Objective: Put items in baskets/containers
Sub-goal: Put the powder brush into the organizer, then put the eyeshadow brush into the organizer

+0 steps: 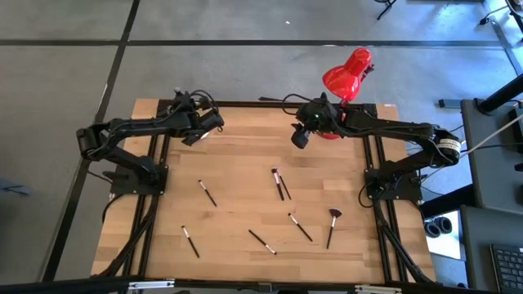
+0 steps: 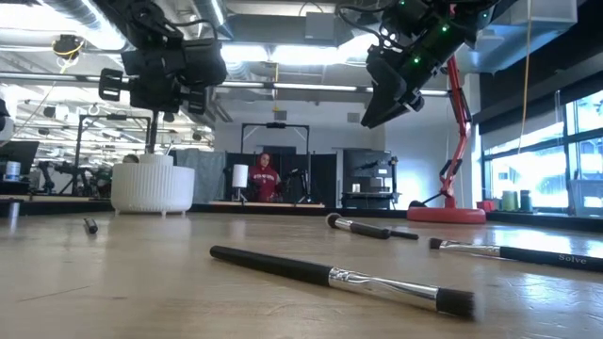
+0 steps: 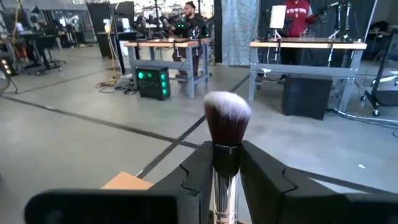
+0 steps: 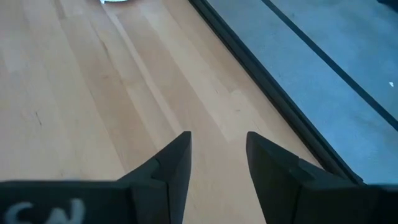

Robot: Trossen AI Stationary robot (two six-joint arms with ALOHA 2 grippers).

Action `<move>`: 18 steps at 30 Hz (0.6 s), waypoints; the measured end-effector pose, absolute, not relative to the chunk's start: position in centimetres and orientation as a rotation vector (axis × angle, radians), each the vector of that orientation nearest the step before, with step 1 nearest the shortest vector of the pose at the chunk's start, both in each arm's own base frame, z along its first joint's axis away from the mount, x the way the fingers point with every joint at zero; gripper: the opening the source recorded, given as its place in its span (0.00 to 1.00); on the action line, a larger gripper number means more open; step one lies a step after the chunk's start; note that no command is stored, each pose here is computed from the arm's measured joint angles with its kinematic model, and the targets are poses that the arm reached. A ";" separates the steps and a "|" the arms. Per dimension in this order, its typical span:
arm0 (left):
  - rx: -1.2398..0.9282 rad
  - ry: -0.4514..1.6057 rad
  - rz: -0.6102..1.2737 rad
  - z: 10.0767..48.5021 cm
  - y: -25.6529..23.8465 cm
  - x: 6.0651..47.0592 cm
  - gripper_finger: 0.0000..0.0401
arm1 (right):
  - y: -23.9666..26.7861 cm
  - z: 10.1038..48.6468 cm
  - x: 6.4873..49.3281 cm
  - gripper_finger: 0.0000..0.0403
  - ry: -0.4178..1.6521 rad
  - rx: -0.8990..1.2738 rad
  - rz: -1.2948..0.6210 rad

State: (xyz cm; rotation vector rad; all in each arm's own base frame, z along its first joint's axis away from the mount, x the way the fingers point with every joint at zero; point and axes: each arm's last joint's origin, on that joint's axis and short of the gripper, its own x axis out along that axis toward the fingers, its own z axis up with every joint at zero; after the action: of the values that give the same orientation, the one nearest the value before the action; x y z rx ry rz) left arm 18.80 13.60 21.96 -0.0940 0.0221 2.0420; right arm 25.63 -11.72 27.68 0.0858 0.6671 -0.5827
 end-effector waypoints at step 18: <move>-0.214 0.561 1.645 24.6 13.5 20.9 0.32 | -11.7 27.6 25.6 0.38 0.663 0.086 -0.583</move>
State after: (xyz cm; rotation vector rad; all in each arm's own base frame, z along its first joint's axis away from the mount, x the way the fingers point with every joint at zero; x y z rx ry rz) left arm 20.88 13.46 24.57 -0.2144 0.5613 1.6454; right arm 25.65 -11.73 27.62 0.0861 0.6634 -0.5832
